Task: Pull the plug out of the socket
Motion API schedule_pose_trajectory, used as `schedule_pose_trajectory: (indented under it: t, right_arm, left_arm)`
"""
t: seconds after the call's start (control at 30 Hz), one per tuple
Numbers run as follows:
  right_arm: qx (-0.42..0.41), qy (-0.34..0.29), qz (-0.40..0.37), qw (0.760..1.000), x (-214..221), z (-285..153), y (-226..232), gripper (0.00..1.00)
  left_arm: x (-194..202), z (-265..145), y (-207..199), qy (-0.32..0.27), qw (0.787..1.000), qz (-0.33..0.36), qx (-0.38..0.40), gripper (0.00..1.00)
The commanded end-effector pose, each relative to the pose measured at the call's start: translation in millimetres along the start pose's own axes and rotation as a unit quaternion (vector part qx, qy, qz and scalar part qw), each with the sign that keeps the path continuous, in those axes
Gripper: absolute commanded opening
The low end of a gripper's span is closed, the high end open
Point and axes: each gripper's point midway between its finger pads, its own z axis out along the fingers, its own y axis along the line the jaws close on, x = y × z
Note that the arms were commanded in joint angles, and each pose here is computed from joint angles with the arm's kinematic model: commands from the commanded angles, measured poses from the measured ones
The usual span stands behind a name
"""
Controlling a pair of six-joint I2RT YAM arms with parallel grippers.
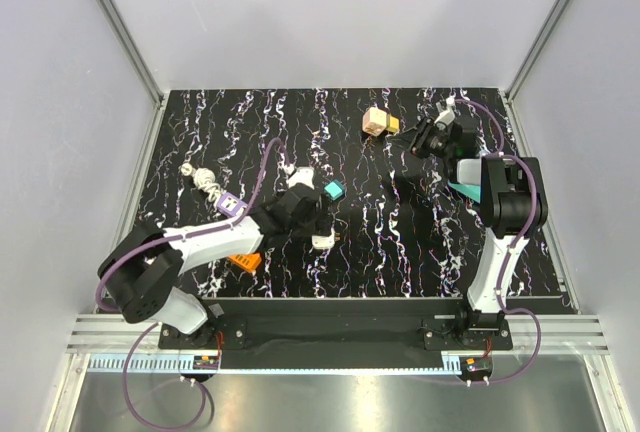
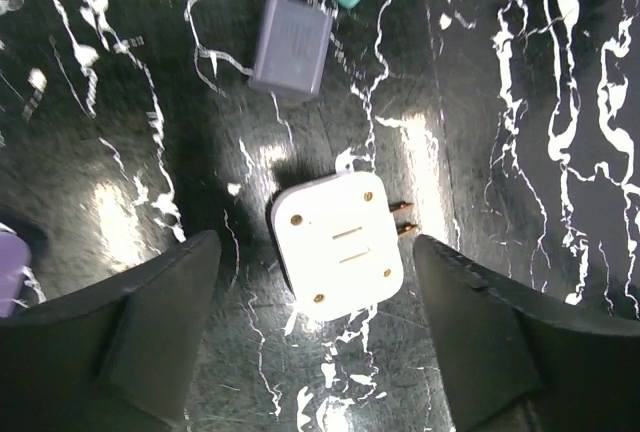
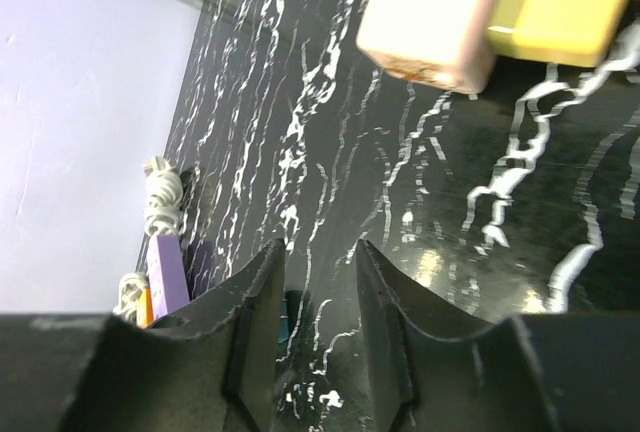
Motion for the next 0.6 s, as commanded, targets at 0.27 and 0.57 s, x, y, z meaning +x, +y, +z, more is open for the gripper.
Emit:
schedule_pose_trajectory:
  t: [0.27, 0.57]
  right_arm:
    - [0.033, -0.040, 0.012, 0.999, -18, -15, -30, 0.53]
    - [0.032, -0.046, 0.009, 0.998, -23, -20, -29, 0.62]
  left_arm:
    - [-145, 25, -61, -0.102, 0.985, 0.001, 0.141, 0.97]
    - [-248, 121, -93, -0.172, 0.970, -0.052, 0.164, 0.99]
